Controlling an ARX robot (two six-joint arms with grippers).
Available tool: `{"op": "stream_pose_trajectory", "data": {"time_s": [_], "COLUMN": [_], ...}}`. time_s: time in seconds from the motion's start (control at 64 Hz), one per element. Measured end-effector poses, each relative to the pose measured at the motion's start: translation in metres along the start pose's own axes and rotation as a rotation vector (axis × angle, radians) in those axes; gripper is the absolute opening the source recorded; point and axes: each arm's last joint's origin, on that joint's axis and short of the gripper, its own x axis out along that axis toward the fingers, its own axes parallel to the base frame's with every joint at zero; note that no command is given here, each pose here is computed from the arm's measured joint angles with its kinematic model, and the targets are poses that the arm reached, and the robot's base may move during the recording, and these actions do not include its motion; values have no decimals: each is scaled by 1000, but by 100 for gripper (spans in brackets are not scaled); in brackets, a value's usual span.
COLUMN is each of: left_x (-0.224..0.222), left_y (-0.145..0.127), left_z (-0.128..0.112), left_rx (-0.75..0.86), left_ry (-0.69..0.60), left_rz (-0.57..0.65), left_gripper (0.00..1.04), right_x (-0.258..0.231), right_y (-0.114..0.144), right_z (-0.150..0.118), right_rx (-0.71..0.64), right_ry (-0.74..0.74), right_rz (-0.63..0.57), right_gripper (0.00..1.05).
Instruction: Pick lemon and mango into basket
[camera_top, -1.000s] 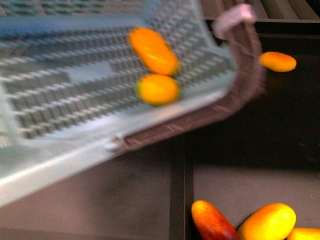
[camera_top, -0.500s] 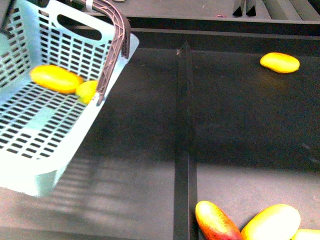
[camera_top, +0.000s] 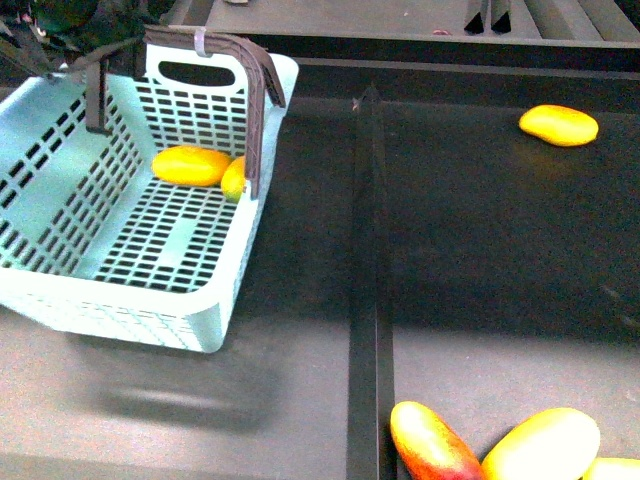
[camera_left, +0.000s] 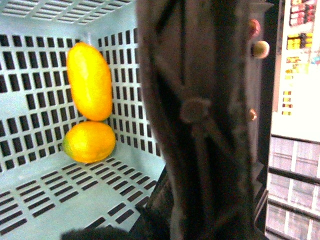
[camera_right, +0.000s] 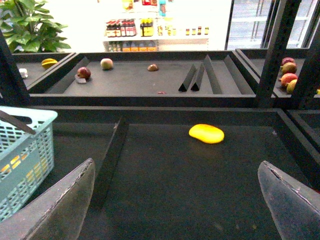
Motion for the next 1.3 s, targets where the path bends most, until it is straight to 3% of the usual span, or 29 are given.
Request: {"op": "stream_pose_trajectory", "data": {"time_s": [0.25, 0.328, 0.484, 0.609, 0.641, 0.719, 0.797, 0.859, 0.922, 1.0, 1.141, 1.297], "left_x": [-10, -14, -30, -87, -100, -129, -139, -153, -168, -185, -200, -217], "left_y": [11, 18, 20, 9, 8, 8, 23, 42, 50, 62, 89, 109], "left_z": [2, 4, 6, 17, 18, 14, 14, 26, 38, 52, 63, 73], "left_rx": [18, 32, 59, 116, 140, 217, 511, 821, 1038, 1226, 1331, 1350], "left_ry": [47, 34, -13, -149, -171, -178, -53, -166, -305, -409, -418, -426], "left_rz": [8, 27, 41, 83, 106, 136, -212, -417, -495, -501, -475, -473], "left_gripper": [7, 29, 59, 95, 100, 97, 80, 66, 53, 35, 5, 4], "right_x": [0, 0, 0, 0, 0, 0, 0, 0, 0, 0, 0, 0], "right_y": [0, 0, 0, 0, 0, 0, 0, 0, 0, 0, 0, 0], "right_z": [0, 0, 0, 0, 0, 0, 0, 0, 0, 0, 0, 0], "right_rx": [0, 0, 0, 0, 0, 0, 0, 0, 0, 0, 0, 0], "right_ry": [0, -1, 0, 0, 0, 0, -1, -1, -1, -1, -1, -1], "right_rz": [0, 0, 0, 0, 0, 0, 0, -2, -2, -1, -1, 0], "right_gripper": [96, 96, 96, 96, 96, 96, 96, 96, 96, 96, 96, 96]}}
